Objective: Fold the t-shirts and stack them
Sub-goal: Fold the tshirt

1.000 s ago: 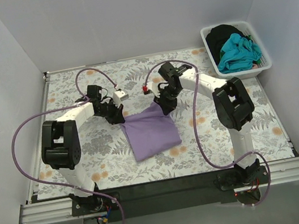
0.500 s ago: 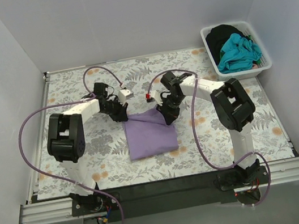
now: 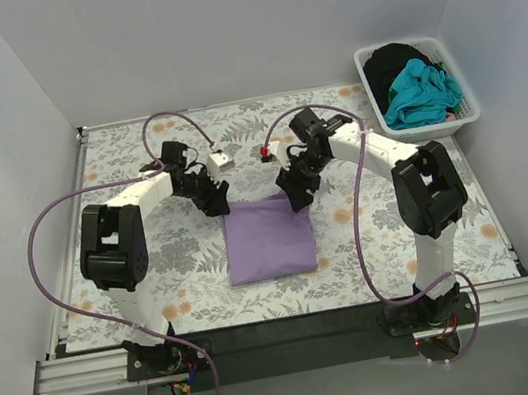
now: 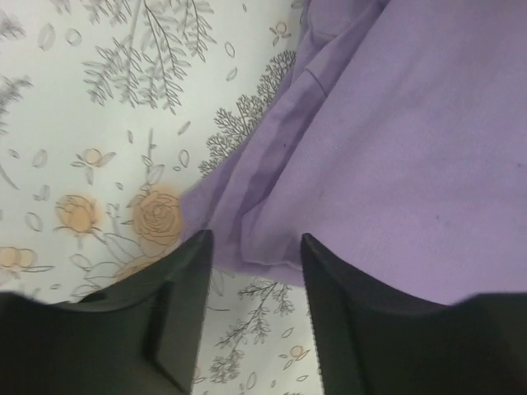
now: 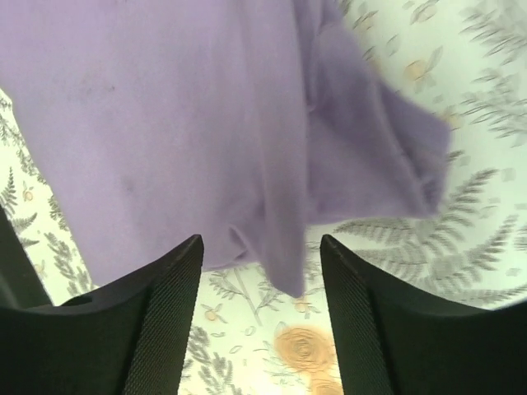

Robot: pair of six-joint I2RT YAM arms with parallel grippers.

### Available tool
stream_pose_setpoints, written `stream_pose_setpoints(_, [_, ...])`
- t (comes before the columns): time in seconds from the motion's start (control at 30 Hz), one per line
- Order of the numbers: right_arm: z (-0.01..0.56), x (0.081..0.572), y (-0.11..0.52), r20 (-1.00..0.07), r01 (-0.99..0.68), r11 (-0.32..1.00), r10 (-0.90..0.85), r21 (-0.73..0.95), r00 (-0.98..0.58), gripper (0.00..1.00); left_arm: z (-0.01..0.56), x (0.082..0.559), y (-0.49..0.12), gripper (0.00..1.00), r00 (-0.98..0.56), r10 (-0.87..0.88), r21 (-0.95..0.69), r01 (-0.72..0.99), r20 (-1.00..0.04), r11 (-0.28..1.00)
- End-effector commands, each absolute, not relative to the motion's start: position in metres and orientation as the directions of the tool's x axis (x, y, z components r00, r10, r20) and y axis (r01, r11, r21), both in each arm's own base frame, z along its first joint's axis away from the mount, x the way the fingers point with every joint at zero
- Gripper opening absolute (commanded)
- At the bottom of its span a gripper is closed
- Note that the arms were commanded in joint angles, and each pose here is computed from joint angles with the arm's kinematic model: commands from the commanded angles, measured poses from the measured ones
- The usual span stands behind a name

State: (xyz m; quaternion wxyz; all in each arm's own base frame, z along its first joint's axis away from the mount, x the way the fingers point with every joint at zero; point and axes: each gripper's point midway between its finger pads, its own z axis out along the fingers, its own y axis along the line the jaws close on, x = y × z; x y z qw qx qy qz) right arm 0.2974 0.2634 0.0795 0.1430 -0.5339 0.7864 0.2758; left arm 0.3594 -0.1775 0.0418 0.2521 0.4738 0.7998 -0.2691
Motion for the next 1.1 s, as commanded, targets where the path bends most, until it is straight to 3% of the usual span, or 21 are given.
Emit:
stream_pose_setpoints(0.0, [0.132, 0.324, 0.273, -0.639, -0.936, 0.267, -0.684, 0.230, -0.353, 0.67, 0.101, 0.374, -0.190, 0.52, -0.295, 0.561, -0.108, 0.934, -0.773, 0.342])
stream_pose_setpoints(0.07, [0.139, 0.337, 0.273, -0.661, -0.926, 0.284, -0.650, 0.247, -0.375, 0.67, 0.113, 0.371, -0.201, 0.59, -0.271, 0.527, -0.123, 0.947, -0.806, 0.298])
stream_pose_setpoints(0.13, [0.148, 0.353, 0.281, -0.686, -0.915, 0.289, -0.607, 0.280, -0.402, 0.63, 0.116, 0.369, -0.212, 0.60, -0.253, 0.523, -0.124, 0.955, -0.814, 0.269])
stream_pose_setpoints(0.27, [0.143, 0.360, 0.300, -0.684, -0.881, 0.266, -0.558, 0.390, -0.471, 0.43, 0.113, 0.363, -0.235, 0.61, -0.236, 0.504, -0.136, 0.964, -0.831, 0.227])
stream_pose_setpoints(0.37, [0.137, 0.354, 0.317, -0.665, -0.840, 0.218, -0.526, 0.497, -0.531, 0.36, 0.101, 0.360, -0.245, 0.62, -0.222, 0.517, -0.128, 0.969, -0.827, 0.212])
stream_pose_setpoints(0.77, [0.070, 0.341, 0.331, -0.543, -0.725, 0.203, -0.541, 0.658, -0.643, 0.31, 0.064, 0.352, -0.257, 0.61, -0.217, 0.562, -0.128, 0.973, -0.798, 0.193])
stream_pose_setpoints(0.93, [0.046, 0.334, 0.324, -0.495, -0.704, 0.246, -0.561, 0.666, -0.664, 0.28, 0.055, 0.345, -0.257, 0.52, -0.218, 0.581, -0.133, 0.974, -0.784, 0.185])
stream_pose_setpoints(1.0, [0.036, 0.333, 0.320, -0.482, -0.705, 0.272, -0.569, 0.655, -0.667, 0.27, 0.058, 0.344, -0.257, 0.39, -0.215, 0.578, -0.132, 0.974, -0.787, 0.182])
stream_pose_setpoints(1.07, [0.025, 0.329, 0.315, -0.457, -0.696, 0.297, -0.577, 0.654, -0.676, 0.26, 0.058, 0.340, -0.256, 0.36, -0.217, 0.579, -0.139, 0.974, -0.786, 0.177])
